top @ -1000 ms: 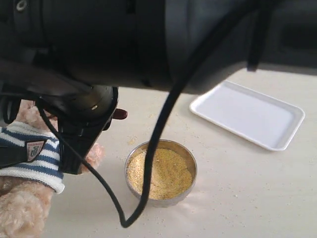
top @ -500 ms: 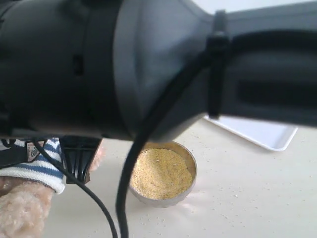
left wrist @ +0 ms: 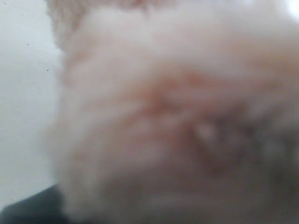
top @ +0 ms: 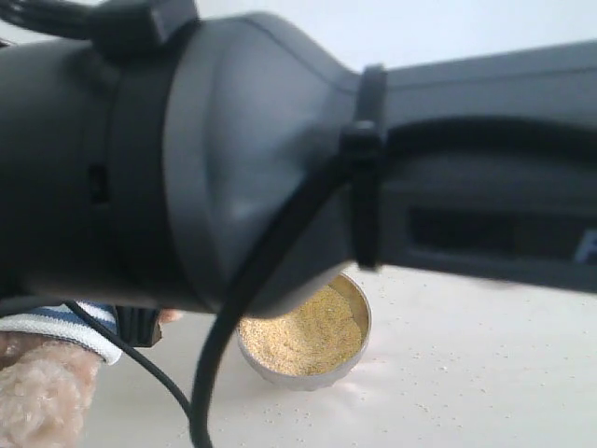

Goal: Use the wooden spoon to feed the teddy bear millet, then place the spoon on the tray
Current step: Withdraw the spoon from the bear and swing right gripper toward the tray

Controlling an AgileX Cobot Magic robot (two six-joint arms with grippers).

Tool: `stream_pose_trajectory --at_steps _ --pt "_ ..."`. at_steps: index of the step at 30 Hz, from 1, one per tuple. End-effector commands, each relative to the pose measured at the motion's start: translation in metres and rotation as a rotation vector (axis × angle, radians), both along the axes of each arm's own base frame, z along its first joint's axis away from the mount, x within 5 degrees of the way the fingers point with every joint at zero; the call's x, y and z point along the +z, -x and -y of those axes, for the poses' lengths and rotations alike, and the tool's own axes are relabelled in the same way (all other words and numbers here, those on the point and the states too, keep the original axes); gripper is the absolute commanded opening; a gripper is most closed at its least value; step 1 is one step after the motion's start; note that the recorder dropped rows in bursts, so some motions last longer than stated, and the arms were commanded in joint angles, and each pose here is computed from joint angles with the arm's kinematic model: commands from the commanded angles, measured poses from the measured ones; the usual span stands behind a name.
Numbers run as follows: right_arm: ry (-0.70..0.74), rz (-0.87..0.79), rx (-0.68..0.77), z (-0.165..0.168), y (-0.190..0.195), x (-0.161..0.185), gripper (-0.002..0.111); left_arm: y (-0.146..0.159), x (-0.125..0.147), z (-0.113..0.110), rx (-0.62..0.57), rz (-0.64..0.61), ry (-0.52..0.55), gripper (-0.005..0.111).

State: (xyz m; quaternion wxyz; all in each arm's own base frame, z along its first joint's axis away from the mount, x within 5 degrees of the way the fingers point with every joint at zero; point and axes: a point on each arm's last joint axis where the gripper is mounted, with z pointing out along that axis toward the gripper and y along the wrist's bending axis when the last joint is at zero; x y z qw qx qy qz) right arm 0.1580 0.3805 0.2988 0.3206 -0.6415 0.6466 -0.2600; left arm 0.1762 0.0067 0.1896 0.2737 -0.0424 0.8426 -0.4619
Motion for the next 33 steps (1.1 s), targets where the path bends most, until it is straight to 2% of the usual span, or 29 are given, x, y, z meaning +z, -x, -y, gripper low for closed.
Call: stream_pose_trajectory --at_steps 1,11,18,25,33 --pt "-0.013 0.023 -0.007 0.001 -0.001 0.005 0.009 0.001 0.003 0.001 0.001 0.019 0.019 0.005" --pt "-0.056 0.059 0.002 0.0 0.009 0.015 0.009 0.001 0.003 0.001 0.001 0.019 0.019 0.005" --pt "-0.024 0.043 -0.049 0.024 0.007 0.003 0.009 0.001 0.003 0.001 0.001 0.019 0.019 0.005" --pt "-0.062 0.072 -0.064 0.028 0.006 0.012 0.009 0.001 0.003 0.001 0.001 0.019 0.019 0.005" --pt "-0.118 0.03 -0.109 0.03 0.008 0.013 0.009 0.001 0.003 0.001 0.001 0.019 0.019 0.005"
